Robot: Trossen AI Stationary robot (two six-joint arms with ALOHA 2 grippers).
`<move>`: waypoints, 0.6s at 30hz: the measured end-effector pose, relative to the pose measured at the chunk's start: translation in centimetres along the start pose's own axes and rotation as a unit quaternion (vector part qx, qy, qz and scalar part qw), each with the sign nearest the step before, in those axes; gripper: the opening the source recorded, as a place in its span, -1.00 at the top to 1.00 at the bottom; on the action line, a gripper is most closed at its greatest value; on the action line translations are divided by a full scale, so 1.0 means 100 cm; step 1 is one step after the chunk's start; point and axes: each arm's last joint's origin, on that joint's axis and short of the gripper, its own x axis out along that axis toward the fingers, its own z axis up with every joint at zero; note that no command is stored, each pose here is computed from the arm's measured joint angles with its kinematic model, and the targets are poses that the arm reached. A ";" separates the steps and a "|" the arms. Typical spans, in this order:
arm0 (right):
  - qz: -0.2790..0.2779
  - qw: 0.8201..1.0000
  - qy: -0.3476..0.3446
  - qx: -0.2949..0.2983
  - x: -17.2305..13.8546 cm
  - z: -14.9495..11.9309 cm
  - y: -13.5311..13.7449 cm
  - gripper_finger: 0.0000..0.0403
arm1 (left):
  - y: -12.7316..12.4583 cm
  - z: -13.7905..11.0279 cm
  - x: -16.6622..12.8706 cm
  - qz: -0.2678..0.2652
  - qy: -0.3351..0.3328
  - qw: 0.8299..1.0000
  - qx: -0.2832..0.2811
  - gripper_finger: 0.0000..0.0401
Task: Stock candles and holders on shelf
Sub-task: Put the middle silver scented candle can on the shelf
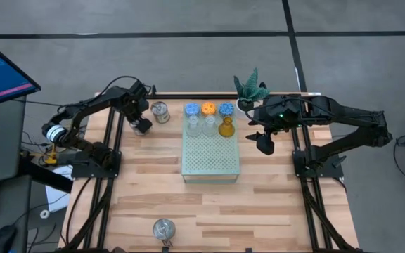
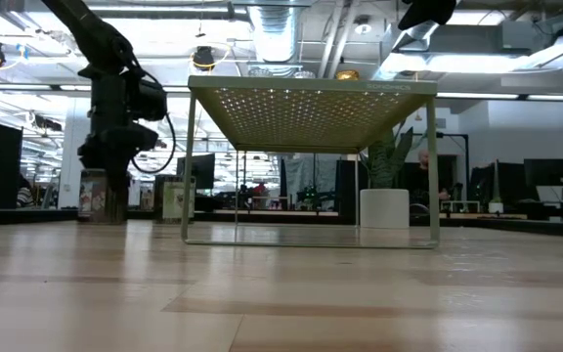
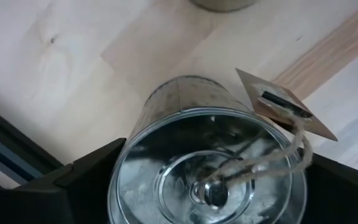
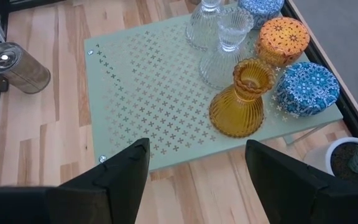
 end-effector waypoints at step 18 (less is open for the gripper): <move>0.000 1.000 0.000 0.000 0.000 0.000 0.000 -0.27 | -0.011 -0.032 -0.051 -0.005 -0.077 0.996 -0.042 -0.77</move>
